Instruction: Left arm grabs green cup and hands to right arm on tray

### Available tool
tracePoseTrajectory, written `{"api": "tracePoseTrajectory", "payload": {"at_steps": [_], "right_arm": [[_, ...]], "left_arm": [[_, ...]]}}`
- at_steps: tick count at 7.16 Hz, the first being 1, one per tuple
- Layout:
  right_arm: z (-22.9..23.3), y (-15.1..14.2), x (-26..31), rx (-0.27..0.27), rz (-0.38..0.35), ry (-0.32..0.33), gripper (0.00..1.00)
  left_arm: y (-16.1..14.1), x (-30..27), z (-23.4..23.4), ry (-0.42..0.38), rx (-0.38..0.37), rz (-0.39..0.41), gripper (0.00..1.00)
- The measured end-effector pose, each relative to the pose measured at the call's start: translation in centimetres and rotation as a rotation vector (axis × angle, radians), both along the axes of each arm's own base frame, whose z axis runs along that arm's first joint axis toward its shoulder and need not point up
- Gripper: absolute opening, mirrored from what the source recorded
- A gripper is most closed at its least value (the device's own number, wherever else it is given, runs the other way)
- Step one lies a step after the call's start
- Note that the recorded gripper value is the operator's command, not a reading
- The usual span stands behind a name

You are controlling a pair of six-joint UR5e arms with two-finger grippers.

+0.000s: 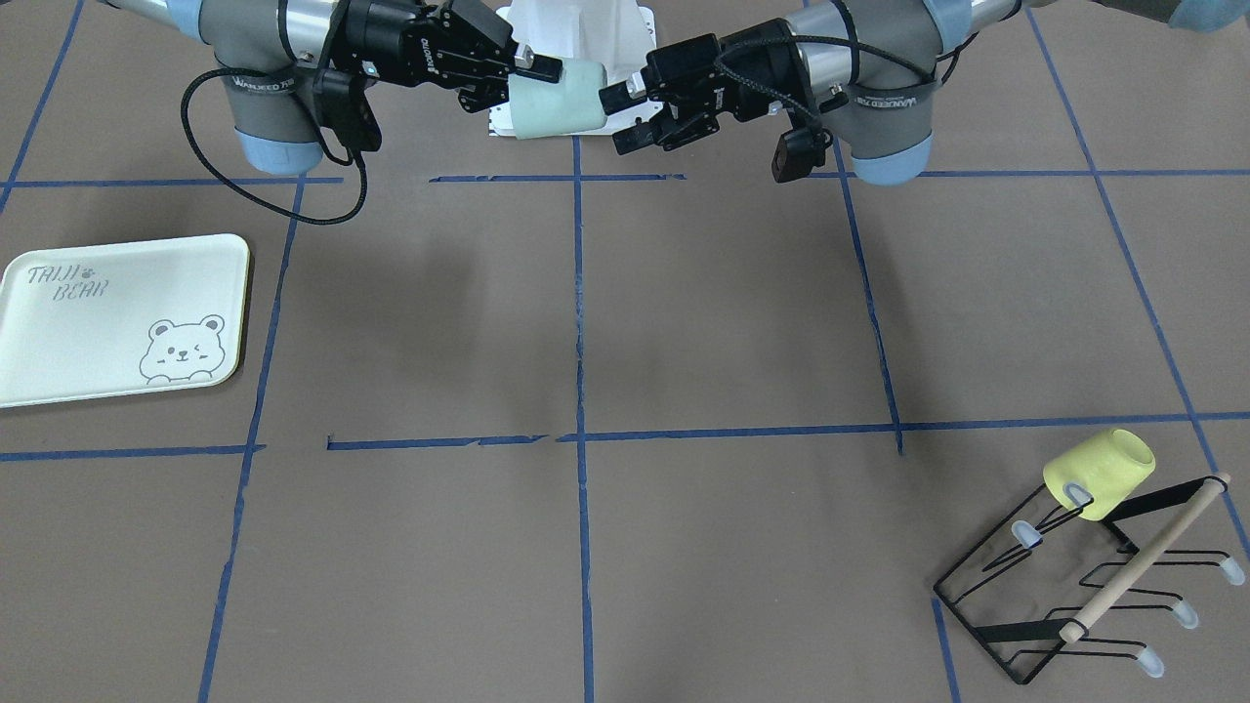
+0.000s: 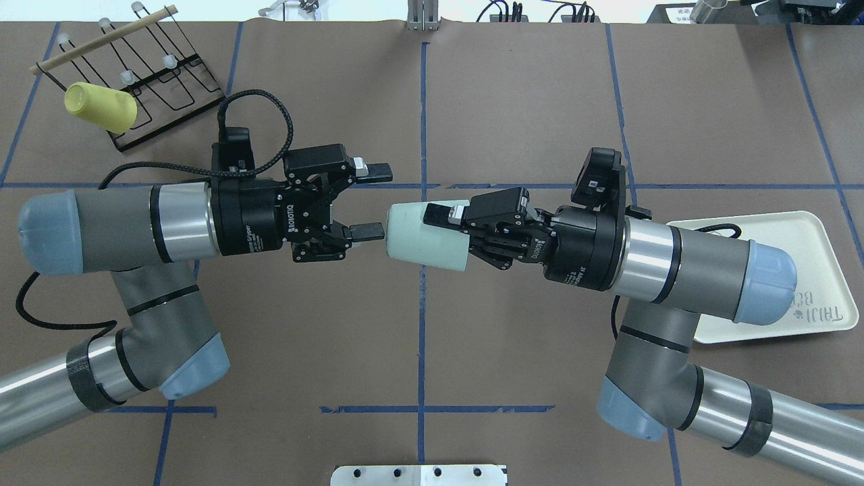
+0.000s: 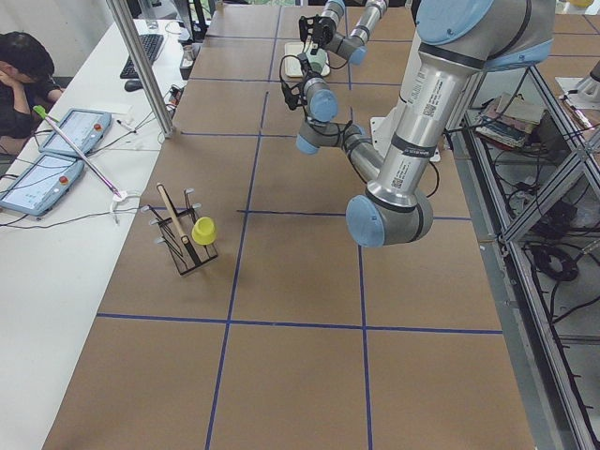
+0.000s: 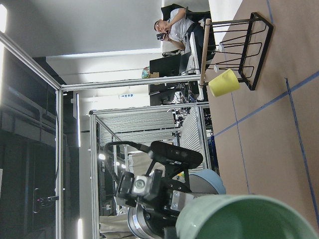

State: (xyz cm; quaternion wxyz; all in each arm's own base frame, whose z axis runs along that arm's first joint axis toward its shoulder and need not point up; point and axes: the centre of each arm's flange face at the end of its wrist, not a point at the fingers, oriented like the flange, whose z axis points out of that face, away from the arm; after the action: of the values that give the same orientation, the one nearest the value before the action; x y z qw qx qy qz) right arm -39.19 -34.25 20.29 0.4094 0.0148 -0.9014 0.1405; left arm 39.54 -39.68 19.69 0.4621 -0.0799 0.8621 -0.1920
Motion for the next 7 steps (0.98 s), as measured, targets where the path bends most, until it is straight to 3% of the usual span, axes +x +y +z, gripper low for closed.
{"api": "tracePoseTrajectory", "payload": {"at_steps": [1, 2, 4, 7], "right_arm": [[0.3, -0.5, -0.1, -0.013, 0.004, 0.041, 0.00], [0.5, -2.2, 0.0, -0.035, 0.009, 0.138, 0.00], [2.0, -7.7, 2.2, -0.023, -0.002, 0.444, 0.00], [5.6, -13.5, 3.9, 0.012, -0.016, 0.919, 0.00]], "left_arm": [[-2.2, -0.2, 0.8, -0.057, -0.038, -0.043, 1.00], [-4.9, -0.6, 1.7, -0.157, -0.072, -0.101, 1.00], [-8.8, -0.4, 3.8, -0.438, -0.051, -0.184, 1.00], [-14.8, -4.8, 8.5, -0.923, 0.110, -0.102, 1.00]]}}
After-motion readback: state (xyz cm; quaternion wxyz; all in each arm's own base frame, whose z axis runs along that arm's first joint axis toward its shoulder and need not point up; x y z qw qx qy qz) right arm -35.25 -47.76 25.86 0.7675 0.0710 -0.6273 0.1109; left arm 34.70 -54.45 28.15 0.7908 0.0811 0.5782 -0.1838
